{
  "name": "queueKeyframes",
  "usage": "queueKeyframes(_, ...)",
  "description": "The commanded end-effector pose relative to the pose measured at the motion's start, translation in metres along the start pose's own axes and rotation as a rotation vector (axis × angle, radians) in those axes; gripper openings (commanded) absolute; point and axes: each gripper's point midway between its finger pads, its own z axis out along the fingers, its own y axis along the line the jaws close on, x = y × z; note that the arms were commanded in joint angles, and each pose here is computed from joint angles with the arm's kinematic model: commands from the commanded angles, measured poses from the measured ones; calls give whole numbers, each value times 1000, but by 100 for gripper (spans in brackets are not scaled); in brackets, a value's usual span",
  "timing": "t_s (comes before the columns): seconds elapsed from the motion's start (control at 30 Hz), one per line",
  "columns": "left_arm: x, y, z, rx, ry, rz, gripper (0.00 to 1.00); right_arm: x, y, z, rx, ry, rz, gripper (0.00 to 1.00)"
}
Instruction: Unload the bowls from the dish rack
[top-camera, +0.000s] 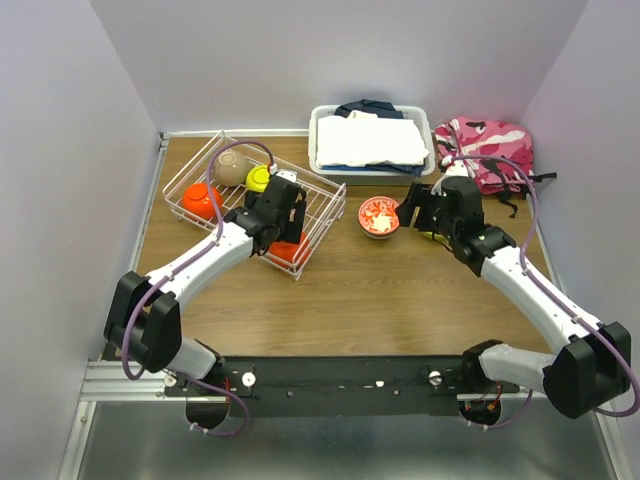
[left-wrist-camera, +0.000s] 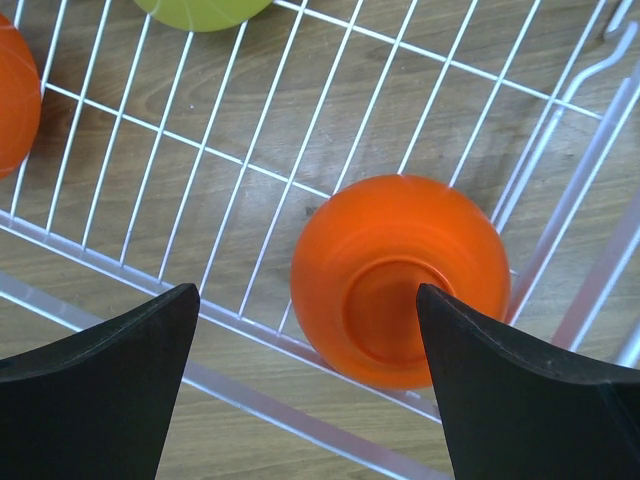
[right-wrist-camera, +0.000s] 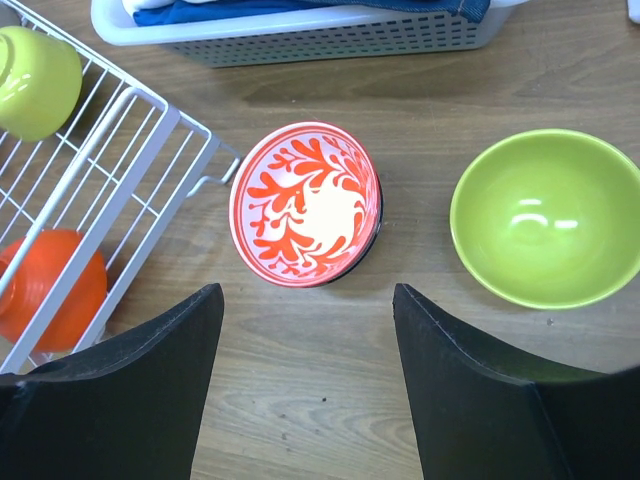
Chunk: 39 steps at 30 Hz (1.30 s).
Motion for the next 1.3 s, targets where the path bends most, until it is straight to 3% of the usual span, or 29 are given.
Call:
queueKeyframes(0.0, 14, 5, 16, -30, 66, -13, 98, 0, -3, -5, -3, -36, -10, 77)
queueKeyframes(0.2, 14, 8, 30, -48, 106, -21, 98, 0, -6, -7, 4, -49, -21, 77)
queueKeyframes(0.43, -16, 14, 48, -72, 73, -89, 98, 0, -10, -7, 17, -66, -22, 77)
queueKeyframes(0.73, -76, -2, 77, -3, 0, -166, 98, -6, -18, -14, 64, -112, 10, 96)
queueKeyframes(0.97, -113, -8, 67, 89, -96, -274, 99, -12, -22, -26, 70, -163, 25, 100)
queueKeyframes(1.13, -107, -1, 46, 150, -147, -438, 99, -15, -22, -34, 65, -197, 28, 100)
queueKeyframes(1.27, -70, 1, 45, 232, -122, -581, 99, -16, -22, -36, 53, -213, 31, 100)
